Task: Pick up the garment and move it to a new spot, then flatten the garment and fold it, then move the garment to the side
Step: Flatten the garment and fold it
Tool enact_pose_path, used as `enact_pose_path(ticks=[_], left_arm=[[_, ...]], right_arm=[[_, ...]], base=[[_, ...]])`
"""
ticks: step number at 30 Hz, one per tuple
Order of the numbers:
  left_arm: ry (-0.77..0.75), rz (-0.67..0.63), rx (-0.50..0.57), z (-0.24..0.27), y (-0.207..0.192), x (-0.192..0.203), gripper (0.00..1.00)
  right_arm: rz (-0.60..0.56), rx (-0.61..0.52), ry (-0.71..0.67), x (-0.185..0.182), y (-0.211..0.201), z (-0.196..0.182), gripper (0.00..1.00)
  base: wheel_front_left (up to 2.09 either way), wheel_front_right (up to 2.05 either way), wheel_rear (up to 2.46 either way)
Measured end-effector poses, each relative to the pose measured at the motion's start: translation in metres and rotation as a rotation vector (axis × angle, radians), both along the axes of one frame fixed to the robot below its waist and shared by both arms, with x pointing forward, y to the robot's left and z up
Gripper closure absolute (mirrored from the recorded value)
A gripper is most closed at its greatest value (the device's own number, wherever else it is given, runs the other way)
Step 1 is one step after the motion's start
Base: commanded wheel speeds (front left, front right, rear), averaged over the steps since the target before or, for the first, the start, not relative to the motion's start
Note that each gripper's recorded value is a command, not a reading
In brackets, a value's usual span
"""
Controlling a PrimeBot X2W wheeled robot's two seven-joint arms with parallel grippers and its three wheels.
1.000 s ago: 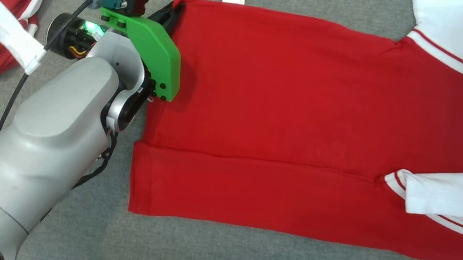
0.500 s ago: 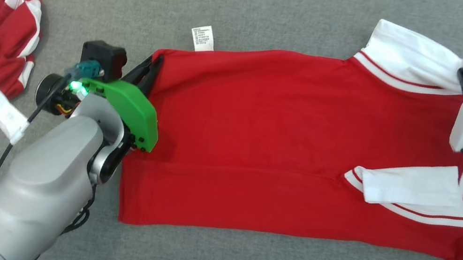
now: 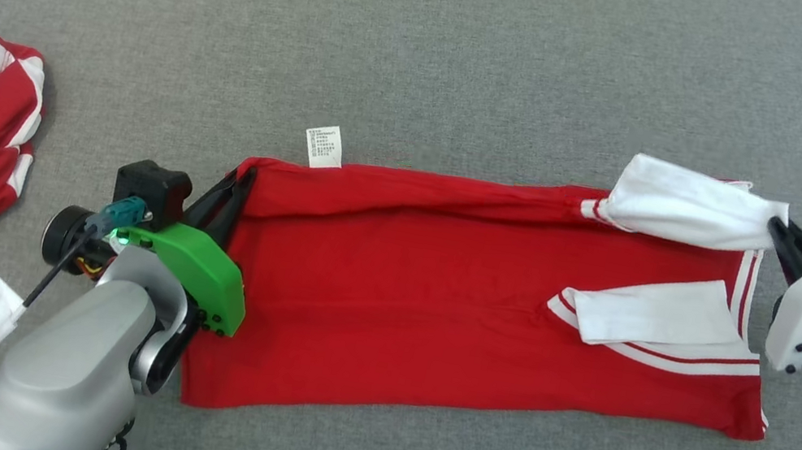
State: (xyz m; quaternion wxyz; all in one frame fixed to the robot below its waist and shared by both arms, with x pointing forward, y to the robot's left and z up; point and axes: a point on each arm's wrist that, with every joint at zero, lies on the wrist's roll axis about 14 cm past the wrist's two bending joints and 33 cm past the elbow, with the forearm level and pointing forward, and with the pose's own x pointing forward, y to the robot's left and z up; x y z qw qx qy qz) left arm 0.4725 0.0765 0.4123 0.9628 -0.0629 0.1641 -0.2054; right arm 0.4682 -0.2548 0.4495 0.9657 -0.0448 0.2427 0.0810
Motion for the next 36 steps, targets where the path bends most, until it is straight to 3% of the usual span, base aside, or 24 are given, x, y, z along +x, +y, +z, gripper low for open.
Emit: enact_pose_path(ticks=[12, 13, 14, 15, 20, 24, 31, 36], left_arm=[[0.003, 0.044, -0.020, -0.003, 0.010, -0.022, 0.97], [0.006, 0.045, -0.019, -0.004, 0.011, -0.024, 0.57], [0.006, 0.047, -0.019, -0.004, 0.011, -0.025, 0.20], [0.005, 0.051, -0.021, -0.004, 0.011, -0.026, 0.00], [-0.001, 0.084, -0.055, 0.000, 0.015, -0.032, 0.00], [-0.014, 0.158, -0.121, 0.009, 0.027, -0.034, 0.00], [-0.173, 0.272, -0.209, 0.059, 0.051, -0.033, 0.00], [-0.267, 0.325, -0.214, 0.081, 0.070, -0.042, 0.00]], right_arm=[[-0.001, 0.018, 0.062, -0.051, 0.010, -0.015, 1.00], [0.001, 0.021, 0.080, -0.056, 0.012, -0.018, 0.58], [0.002, 0.022, 0.091, -0.059, 0.014, -0.020, 0.06], [0.002, 0.025, 0.099, -0.063, 0.015, -0.022, 0.00], [-0.008, -0.010, 0.104, -0.073, 0.011, -0.020, 0.00], [-0.029, 0.023, 0.065, -0.075, 0.014, -0.011, 0.00], [-0.103, 0.097, 0.010, -0.078, 0.011, 0.007, 0.00], [-0.172, 0.135, 0.013, -0.080, 0.003, 0.011, 0.00]], base=[[0.00, 0.00, 0.00], [0.00, 0.00, 0.00], [0.00, 0.00, 0.00], [0.00, 0.00, 0.00], [0.00, 0.00, 0.00], [0.00, 0.00, 0.00], [0.00, 0.00, 0.00], [0.00, 0.00, 0.00]])
